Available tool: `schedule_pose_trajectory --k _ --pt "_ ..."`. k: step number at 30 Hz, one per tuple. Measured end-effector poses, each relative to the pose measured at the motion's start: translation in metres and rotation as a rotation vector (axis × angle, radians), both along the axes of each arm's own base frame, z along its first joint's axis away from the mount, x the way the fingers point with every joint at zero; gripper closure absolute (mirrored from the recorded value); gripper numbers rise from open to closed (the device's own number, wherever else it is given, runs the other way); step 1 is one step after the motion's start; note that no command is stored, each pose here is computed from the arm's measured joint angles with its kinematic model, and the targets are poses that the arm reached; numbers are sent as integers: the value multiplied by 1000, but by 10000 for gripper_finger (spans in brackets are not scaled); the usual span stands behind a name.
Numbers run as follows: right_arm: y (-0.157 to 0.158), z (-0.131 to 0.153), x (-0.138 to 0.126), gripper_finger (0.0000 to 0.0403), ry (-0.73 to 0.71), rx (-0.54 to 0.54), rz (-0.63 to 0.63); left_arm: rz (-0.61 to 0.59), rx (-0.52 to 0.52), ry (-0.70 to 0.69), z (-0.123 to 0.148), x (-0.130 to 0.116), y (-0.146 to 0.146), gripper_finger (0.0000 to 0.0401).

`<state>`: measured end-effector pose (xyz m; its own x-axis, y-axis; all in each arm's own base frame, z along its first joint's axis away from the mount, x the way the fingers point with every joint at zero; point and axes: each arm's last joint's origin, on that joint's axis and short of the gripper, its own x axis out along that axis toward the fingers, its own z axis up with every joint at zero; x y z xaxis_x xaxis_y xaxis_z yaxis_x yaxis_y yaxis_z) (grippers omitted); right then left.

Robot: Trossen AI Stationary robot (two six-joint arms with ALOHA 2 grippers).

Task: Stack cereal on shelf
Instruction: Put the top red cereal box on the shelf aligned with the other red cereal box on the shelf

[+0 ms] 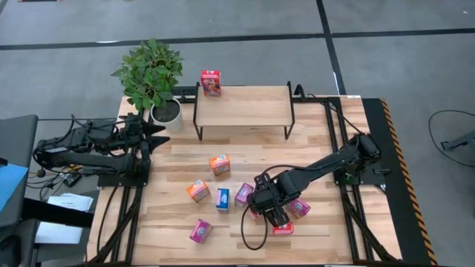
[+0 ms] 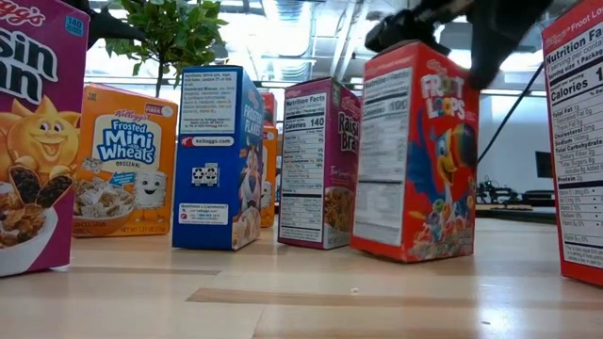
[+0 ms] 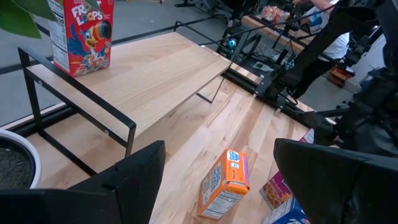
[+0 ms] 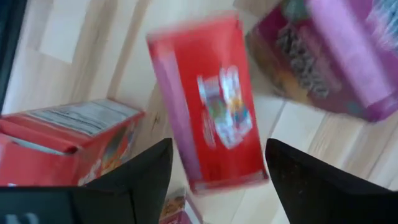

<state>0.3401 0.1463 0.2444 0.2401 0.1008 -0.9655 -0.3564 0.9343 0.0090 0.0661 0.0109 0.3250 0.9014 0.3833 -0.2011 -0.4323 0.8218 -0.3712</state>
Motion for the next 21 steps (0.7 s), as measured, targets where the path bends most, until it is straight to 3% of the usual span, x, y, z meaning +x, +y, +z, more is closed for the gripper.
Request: schedule_pose_trajectory --k 9,21 --pt "-2 -2 0 135 10 4 -28 0 0 0 0 0 0 111" --pt "-3 0 2 191 3 11 -35 1 11 5 0 0 0 111"
